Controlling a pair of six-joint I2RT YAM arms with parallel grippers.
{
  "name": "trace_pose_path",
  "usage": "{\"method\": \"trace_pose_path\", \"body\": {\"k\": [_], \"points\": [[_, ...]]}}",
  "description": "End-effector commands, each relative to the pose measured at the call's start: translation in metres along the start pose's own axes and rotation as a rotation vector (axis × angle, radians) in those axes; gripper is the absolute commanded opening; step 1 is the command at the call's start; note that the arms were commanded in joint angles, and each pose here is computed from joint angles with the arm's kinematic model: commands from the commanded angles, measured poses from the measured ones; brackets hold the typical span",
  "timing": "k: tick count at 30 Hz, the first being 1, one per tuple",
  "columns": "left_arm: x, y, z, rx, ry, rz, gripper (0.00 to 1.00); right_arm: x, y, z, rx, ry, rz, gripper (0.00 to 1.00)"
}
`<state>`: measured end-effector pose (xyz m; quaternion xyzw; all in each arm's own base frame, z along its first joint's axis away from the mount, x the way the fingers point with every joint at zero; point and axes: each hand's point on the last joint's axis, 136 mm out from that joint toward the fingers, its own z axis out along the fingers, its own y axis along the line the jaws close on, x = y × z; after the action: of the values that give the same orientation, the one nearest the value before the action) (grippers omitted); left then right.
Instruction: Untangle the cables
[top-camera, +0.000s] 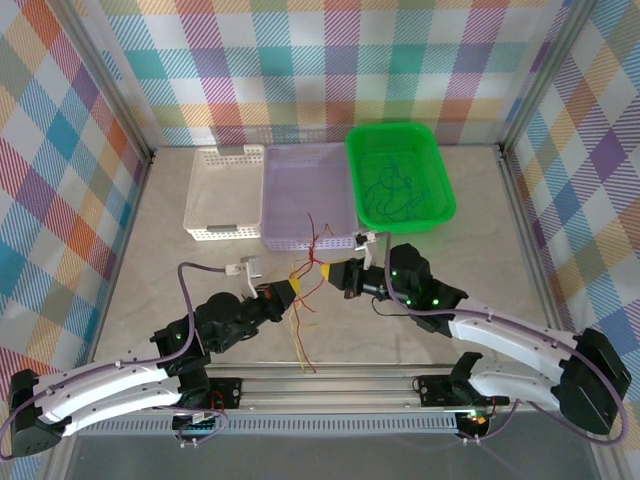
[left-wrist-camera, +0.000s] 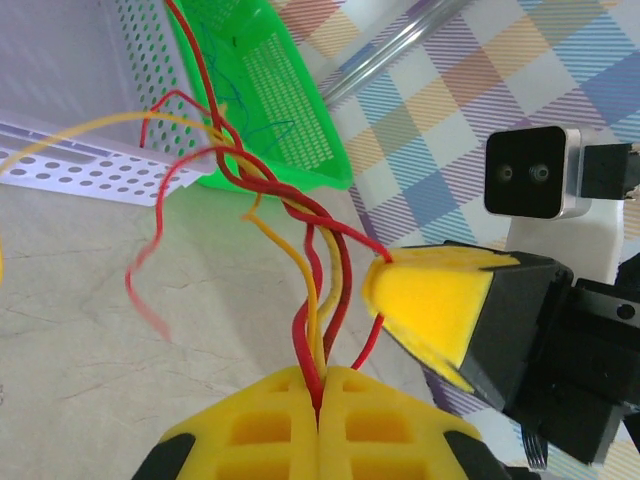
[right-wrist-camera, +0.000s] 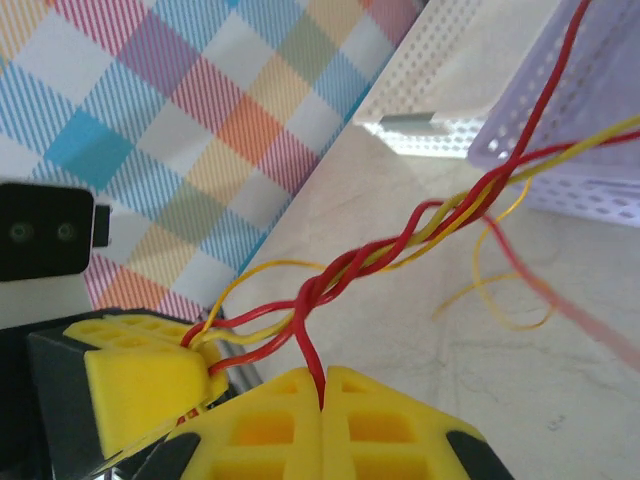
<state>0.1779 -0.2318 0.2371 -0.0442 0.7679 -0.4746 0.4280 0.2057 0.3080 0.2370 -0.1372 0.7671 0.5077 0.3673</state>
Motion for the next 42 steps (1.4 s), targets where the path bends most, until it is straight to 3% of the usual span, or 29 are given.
{"method": "trace_pose_path", "body": {"k": [1, 12, 19, 30, 35, 42], "points": [[-0.005, -0.001, -0.006, 0.013, -0.024, -0.019, 0.00, -0.017, -0.036, -0.015, 0.155, -0.103, 0.051, 0.00], [-0.008, 0.016, -0.026, -0.046, -0.023, 0.018, 0.00, -0.059, -0.074, -0.085, 0.257, -0.277, 0.175, 0.00], [-0.021, 0.035, -0.049, -0.141, -0.049, 0.072, 0.00, -0.073, -0.081, -0.116, 0.301, -0.317, 0.189, 0.00], [-0.084, 0.052, -0.112, -0.369, -0.205, 0.231, 0.00, -0.090, -0.096, -0.166, 0.470, -0.377, 0.218, 0.00], [-0.106, 0.054, -0.138, -0.421, -0.263, 0.273, 0.00, -0.096, -0.084, -0.163, 0.418, -0.353, 0.220, 0.00], [-0.115, 0.044, -0.142, -0.426, -0.259, 0.338, 0.00, -0.124, -0.032, -0.130, 0.133, -0.232, 0.186, 0.00]]}}
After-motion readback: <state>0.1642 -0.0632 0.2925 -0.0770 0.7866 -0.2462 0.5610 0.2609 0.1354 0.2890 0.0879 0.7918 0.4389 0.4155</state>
